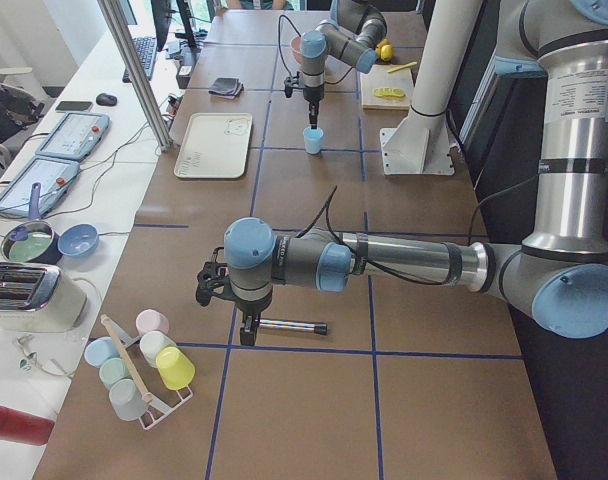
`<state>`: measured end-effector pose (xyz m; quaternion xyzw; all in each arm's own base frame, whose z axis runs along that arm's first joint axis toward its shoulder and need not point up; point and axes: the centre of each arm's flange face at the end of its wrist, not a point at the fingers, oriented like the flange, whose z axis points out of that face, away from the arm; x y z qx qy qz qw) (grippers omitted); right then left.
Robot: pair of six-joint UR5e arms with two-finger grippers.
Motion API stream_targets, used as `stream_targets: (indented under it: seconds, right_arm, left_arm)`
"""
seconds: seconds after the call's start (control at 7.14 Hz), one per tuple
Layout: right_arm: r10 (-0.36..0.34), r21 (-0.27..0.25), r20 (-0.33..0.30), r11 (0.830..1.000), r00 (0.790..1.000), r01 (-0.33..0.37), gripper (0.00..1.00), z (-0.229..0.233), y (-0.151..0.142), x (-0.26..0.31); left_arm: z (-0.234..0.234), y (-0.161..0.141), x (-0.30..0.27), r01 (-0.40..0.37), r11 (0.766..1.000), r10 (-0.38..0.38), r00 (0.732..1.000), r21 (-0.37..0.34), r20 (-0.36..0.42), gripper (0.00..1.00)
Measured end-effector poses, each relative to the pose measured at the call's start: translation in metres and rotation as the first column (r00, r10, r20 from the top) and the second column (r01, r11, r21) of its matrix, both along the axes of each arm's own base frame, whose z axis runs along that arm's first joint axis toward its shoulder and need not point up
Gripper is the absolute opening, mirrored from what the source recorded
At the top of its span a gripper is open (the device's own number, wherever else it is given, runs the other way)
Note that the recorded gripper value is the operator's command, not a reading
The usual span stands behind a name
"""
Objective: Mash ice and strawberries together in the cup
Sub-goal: 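Open the right gripper to drop the ice cube into the cup, then withdraw the right gripper while the left gripper moves over the red strawberry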
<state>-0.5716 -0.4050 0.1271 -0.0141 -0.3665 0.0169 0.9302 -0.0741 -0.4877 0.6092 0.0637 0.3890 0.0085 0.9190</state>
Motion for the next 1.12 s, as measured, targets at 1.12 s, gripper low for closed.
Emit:
stream_targets:
  seconds: [1.12]
  right_arm:
    - [0.061, 0.02, 0.039, 0.998, 0.997, -0.062, 0.99, -0.012, -0.029, 0.045]
  left_arm:
    - [-0.018, -0.004, 0.001, 0.014, 1.0, -0.015, 1.0, 0.026, 0.023, 1.0]
